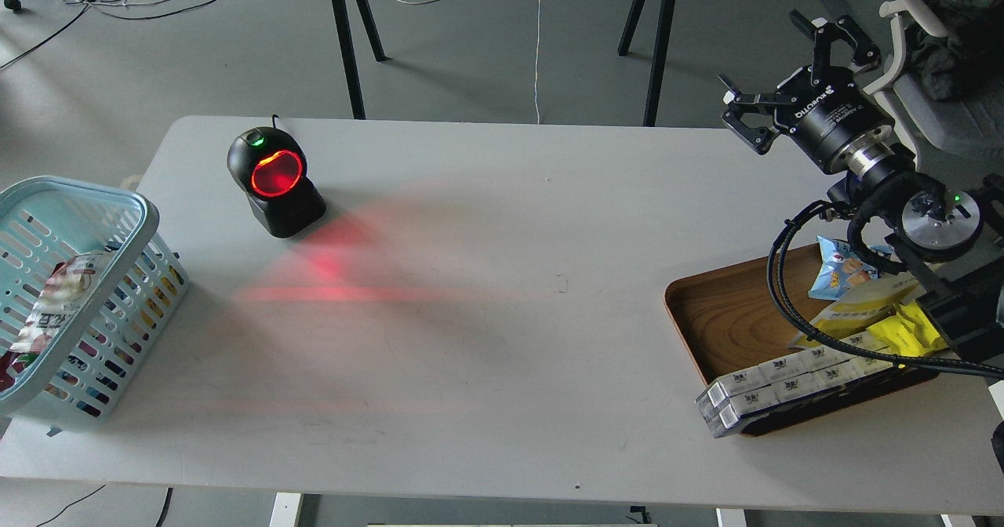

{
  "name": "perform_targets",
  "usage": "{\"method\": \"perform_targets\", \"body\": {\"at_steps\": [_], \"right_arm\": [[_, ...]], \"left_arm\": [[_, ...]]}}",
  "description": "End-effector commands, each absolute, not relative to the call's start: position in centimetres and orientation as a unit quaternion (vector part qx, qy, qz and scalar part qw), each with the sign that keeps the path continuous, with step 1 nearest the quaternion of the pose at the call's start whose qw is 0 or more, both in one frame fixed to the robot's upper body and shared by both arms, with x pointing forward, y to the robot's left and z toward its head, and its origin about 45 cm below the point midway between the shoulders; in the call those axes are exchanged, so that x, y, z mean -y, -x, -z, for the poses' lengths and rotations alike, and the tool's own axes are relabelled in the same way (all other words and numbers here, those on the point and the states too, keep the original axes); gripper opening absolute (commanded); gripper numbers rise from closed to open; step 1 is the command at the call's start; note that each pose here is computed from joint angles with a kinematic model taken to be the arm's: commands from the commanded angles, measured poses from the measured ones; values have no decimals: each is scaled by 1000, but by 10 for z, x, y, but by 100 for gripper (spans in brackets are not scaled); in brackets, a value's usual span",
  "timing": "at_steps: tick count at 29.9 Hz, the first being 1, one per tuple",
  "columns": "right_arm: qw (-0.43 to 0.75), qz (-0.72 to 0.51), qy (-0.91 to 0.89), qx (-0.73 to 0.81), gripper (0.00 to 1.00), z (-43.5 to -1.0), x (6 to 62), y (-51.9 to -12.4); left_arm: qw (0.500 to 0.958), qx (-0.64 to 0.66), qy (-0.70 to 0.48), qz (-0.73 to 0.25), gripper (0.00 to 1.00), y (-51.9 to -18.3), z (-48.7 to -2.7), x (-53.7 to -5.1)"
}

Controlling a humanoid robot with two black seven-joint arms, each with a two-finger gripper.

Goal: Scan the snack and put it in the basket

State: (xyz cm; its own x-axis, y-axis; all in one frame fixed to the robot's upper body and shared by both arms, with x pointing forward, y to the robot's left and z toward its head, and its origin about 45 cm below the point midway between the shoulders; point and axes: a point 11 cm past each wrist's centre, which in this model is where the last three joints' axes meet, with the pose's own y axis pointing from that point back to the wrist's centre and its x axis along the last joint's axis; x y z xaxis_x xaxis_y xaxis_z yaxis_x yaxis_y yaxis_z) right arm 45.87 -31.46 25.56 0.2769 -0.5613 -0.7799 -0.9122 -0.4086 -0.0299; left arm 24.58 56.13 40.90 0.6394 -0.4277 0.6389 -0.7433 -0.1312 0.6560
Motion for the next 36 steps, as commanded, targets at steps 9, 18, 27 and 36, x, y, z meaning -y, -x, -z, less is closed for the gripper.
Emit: {"method": "perform_targets", "body": {"at_steps": [9,18,27,36], "right_arm": [[245,-357,760,-485,99,-254,314,-458],[245,-357,760,-485,99,-254,314,-458],[244,-358,759,-486,99,-253,314,-458],[245,-360,760,-483,99,-252,311,-458]], "left_arm": [[542,386,-730,-155,0,-235,-382,-567],[555,390,-717,-159,0,-229,-358,-565],[574,376,-710,-157,4,-218,-334,-566],[577,387,-700,-167,35,-223,-333,-562]]}}
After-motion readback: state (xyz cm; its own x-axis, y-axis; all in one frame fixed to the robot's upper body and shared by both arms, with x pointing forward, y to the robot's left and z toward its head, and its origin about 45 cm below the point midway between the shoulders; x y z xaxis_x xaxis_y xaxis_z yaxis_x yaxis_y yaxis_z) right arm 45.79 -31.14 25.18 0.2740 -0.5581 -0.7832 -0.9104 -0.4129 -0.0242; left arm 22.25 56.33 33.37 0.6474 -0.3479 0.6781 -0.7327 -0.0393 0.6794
